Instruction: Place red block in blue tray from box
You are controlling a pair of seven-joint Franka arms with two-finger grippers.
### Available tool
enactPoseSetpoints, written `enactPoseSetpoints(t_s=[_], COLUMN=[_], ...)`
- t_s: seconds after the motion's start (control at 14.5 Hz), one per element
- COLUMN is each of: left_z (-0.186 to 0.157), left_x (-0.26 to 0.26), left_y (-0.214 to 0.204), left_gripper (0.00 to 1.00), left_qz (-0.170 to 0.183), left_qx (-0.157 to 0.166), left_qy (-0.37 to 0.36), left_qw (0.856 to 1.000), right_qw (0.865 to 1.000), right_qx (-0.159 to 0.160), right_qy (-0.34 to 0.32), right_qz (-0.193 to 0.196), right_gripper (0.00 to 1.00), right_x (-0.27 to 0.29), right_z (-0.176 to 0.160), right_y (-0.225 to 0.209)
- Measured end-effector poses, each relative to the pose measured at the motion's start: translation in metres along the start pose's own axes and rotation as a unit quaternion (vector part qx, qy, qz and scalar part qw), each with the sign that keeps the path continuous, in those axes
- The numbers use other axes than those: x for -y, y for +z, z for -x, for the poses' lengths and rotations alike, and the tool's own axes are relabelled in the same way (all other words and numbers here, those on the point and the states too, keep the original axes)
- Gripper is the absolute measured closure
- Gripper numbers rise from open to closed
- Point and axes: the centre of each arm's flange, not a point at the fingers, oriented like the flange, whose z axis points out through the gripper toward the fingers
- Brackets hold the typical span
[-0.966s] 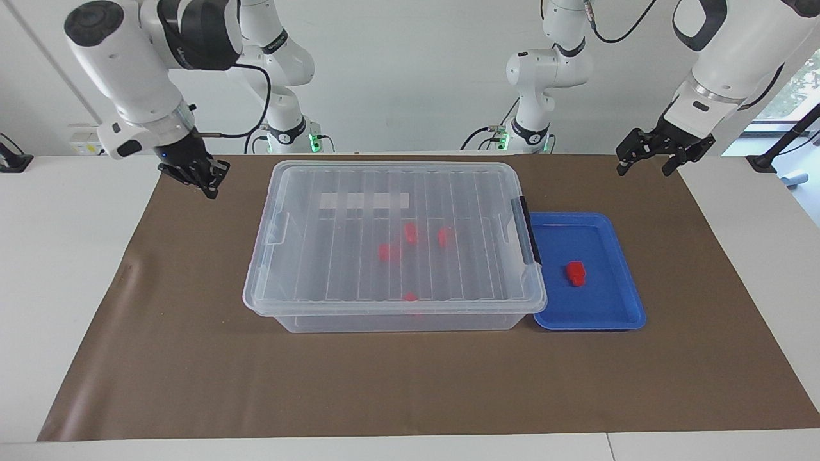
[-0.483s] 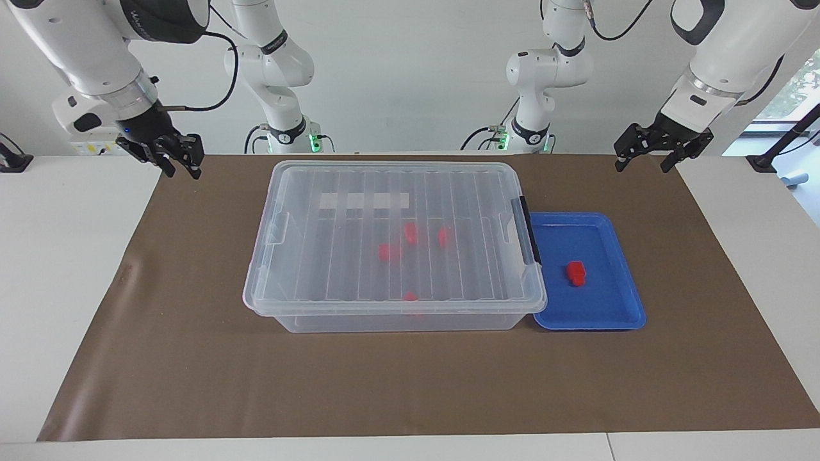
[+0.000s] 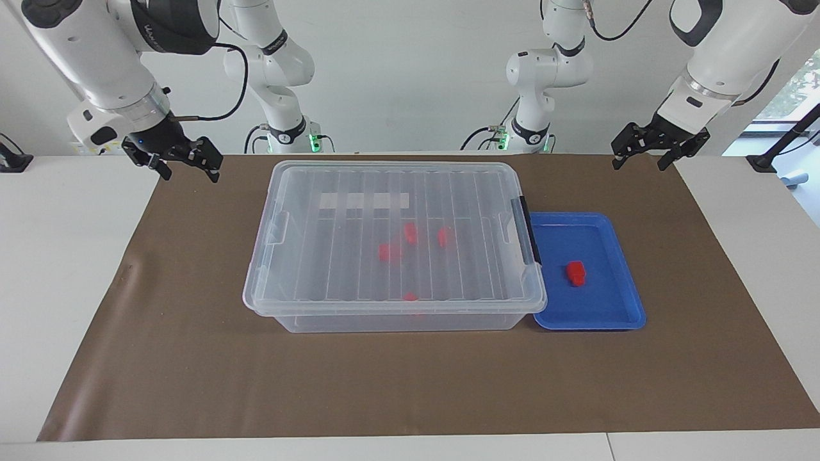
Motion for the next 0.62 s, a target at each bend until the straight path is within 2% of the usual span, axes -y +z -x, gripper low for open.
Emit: enactPoseSetpoints(t_s=[0.28,0.62], left_z=[-0.003,-0.003], left_x=[0.001,0.002], left_y=[0.002,0.004], left_gripper=[0.00,0.00], left_qz=[-0.003,-0.008], left_qx=[-0.008,-0.008], left_qy=[0.000,0.009], left_qw=[1.000,1.000], right_qw=[1.000,1.000], right_qx=[-0.015,-0.019], right_qy=[0.001,0.000], right_qz=[-0.001,-0.001], right_gripper=[0.00,0.00], right_x=[-0.001,-0.001], right_z=[0.006,0.006], right_y=[-0.015,-0.017])
